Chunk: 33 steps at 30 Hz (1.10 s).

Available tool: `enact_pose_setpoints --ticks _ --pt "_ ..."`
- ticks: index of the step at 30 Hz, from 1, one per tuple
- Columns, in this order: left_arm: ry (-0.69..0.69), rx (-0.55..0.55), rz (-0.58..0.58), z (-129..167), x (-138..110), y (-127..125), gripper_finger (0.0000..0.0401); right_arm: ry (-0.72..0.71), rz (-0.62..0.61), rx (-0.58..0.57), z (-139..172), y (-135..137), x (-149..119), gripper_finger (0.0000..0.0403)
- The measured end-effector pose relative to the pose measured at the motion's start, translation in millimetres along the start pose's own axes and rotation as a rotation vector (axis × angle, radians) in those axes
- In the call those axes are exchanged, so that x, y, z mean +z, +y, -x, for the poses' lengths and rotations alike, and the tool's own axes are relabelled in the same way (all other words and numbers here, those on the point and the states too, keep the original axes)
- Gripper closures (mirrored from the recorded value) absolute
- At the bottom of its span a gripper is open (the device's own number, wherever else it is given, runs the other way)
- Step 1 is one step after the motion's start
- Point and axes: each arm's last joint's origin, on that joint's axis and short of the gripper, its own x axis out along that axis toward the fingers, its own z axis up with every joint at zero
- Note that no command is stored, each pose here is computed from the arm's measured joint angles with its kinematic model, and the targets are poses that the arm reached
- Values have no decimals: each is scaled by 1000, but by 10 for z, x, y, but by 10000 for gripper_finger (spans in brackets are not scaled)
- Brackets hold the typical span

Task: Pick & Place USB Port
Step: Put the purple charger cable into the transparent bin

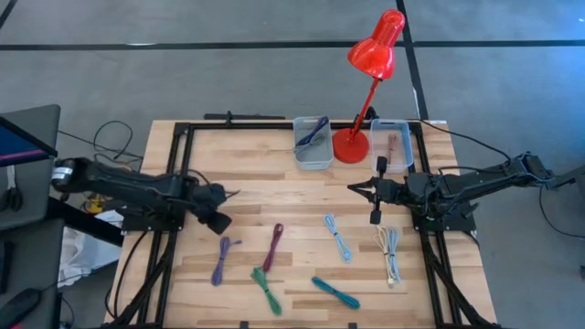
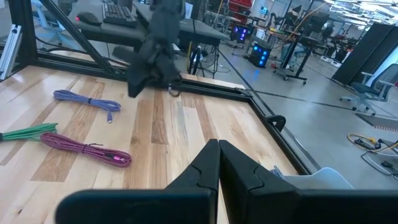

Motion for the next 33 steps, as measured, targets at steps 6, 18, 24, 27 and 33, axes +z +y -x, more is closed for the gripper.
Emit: enact_pose_setpoints --ticks 6,18,24,27,33 --pt "171 86 73 -226 -88 -8 308 0 0 0 0 0 0 402" --pt "151 -31 3 -370 -35 -170 266 0 0 0 0 0 -1 402" --pt "162 -40 4 -368 -37 -174 241 0 0 0 0 0 0 402" --pt "154 -36 3 -371 -34 -174 228 0 0 0 0 0 -1 402" --pt "105 -18 2 -374 -17 -174 213 0 0 0 0 0 -1 402"
